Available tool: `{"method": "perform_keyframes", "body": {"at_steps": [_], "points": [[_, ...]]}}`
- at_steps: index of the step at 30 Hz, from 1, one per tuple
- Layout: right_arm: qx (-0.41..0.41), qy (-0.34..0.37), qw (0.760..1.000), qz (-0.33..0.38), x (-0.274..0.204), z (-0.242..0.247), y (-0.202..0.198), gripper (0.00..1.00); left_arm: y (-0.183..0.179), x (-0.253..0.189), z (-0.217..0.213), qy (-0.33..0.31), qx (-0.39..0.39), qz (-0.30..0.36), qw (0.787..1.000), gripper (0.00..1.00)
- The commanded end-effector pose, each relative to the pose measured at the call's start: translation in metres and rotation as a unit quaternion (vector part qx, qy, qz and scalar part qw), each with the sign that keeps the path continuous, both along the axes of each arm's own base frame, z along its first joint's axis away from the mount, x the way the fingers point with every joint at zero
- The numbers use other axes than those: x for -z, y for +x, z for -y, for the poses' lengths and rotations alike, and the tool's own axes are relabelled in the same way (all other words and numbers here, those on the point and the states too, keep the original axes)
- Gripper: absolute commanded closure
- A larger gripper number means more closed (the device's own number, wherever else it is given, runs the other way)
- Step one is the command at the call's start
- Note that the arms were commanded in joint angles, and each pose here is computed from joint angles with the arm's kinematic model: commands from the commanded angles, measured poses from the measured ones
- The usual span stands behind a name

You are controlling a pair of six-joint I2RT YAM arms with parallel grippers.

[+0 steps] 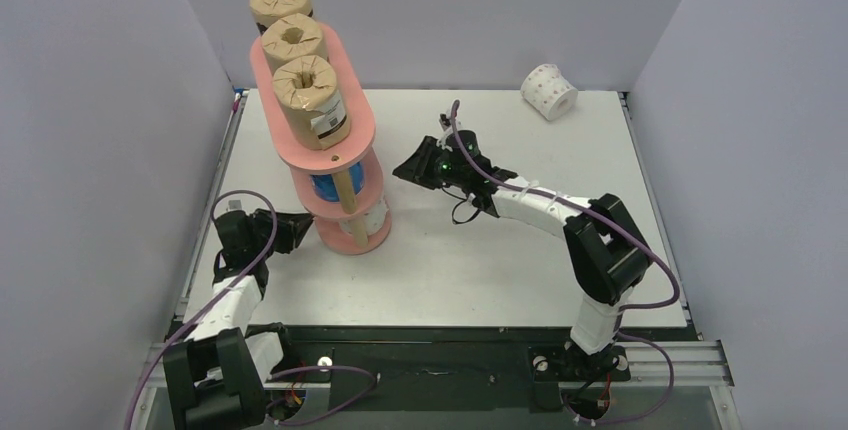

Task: Place and organize the paper towels onto the shelf
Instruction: Place the paper towel on the shelf, then adjust the paper towel on the shelf.

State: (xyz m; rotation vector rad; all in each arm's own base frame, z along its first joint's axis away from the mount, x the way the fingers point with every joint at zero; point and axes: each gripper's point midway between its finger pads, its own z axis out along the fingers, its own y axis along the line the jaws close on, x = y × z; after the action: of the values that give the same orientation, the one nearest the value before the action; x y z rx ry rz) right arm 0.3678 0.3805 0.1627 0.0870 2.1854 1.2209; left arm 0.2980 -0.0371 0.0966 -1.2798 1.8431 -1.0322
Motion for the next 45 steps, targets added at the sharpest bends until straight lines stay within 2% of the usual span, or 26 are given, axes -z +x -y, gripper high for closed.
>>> {"method": "perform_keyframes", "body": {"at_steps": [1,5,10,18,30,45], "points": [[-0.014,-0.001,1.0,0.025,-0.008,0.005,-0.013,0.81,0.017,-0.033,0.0,0.009,0.015,0.057,0.998,0.82],[-0.032,-0.003,0.999,0.011,0.007,-0.001,-0.027,0.82,0.019,-0.031,0.012,0.007,0.035,0.058,0.998,0.84],[-0.051,-0.02,0.999,0.002,0.02,-0.008,-0.038,0.83,0.024,-0.028,0.03,0.003,0.062,0.058,0.996,0.92],[-0.08,-0.045,0.996,-0.009,0.035,-0.03,-0.048,0.83,0.028,-0.019,0.041,0.001,0.08,0.047,0.996,0.93],[-0.088,-0.037,0.995,-0.018,0.043,-0.051,-0.034,0.83,0.036,-0.011,0.042,-0.007,0.082,0.04,0.996,0.93],[-0.093,0.01,0.995,-0.026,0.04,-0.079,-0.006,0.83,0.055,-0.012,0.035,-0.024,0.051,0.037,0.998,0.94]]}}
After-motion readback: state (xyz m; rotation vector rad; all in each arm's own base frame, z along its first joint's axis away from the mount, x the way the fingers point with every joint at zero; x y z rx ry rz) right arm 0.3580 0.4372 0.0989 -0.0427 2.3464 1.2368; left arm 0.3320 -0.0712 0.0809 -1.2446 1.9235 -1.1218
